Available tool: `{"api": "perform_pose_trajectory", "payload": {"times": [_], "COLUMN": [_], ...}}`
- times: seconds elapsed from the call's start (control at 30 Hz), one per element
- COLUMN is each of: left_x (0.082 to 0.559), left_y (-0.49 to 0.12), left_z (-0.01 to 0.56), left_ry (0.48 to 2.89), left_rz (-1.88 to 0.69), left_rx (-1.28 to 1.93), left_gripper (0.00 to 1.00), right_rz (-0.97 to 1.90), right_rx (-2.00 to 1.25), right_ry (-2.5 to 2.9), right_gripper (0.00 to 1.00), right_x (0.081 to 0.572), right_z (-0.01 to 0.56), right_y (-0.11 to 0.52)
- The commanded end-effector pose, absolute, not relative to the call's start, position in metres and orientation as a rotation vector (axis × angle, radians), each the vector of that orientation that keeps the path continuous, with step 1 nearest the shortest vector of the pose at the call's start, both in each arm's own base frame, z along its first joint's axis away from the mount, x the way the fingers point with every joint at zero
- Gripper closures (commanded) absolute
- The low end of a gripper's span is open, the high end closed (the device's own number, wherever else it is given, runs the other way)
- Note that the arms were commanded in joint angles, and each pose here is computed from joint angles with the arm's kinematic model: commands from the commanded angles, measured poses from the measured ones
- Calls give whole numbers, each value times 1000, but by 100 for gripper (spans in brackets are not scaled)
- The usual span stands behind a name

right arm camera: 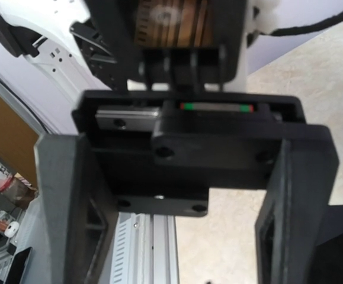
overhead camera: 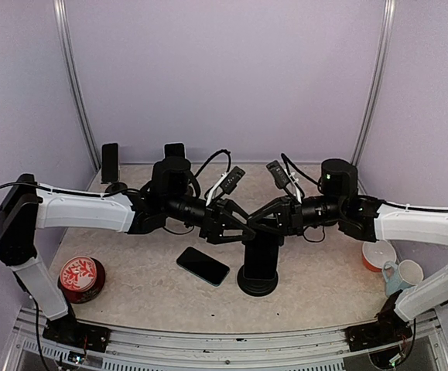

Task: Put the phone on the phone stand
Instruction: Install the phone onto the phone stand.

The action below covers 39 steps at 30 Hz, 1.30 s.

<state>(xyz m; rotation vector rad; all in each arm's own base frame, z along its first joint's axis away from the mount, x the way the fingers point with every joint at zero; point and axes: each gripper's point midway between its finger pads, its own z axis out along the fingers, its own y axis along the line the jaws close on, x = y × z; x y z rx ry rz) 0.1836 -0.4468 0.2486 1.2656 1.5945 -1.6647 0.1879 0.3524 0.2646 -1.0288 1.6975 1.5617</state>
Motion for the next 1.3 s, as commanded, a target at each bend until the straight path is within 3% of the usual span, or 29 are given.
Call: {"api": "perform_pose_trajectory", "payload": {"times": [0.0,0.4,0.5,1.0,1.27], "left_x": [184,192,194,204,195], "left_y": [-441,-435,-434,-418,-426], "left_z": [260,261,260,245,241], "left_ry": [1554,1569,1580,1662,1651], "left_rz": [-1639,-1586,-1571,-1443,-1504], "left_rx": [1260,1226,1210,1076,1124], "left_gripper": [23,2,1,2,16], "right_rz": [1534,1323,1302,966,927], "right_rx": [-1064,-954,-916,-585,-571], "right_ry": [1654,1772,1788,2054,2068], "right_gripper": [73,23,2,0,0], "right_x": [185,201,205,231,231], "right_z": [277,279,287,298,293], "right_y": [356,338,335,320,319]}}
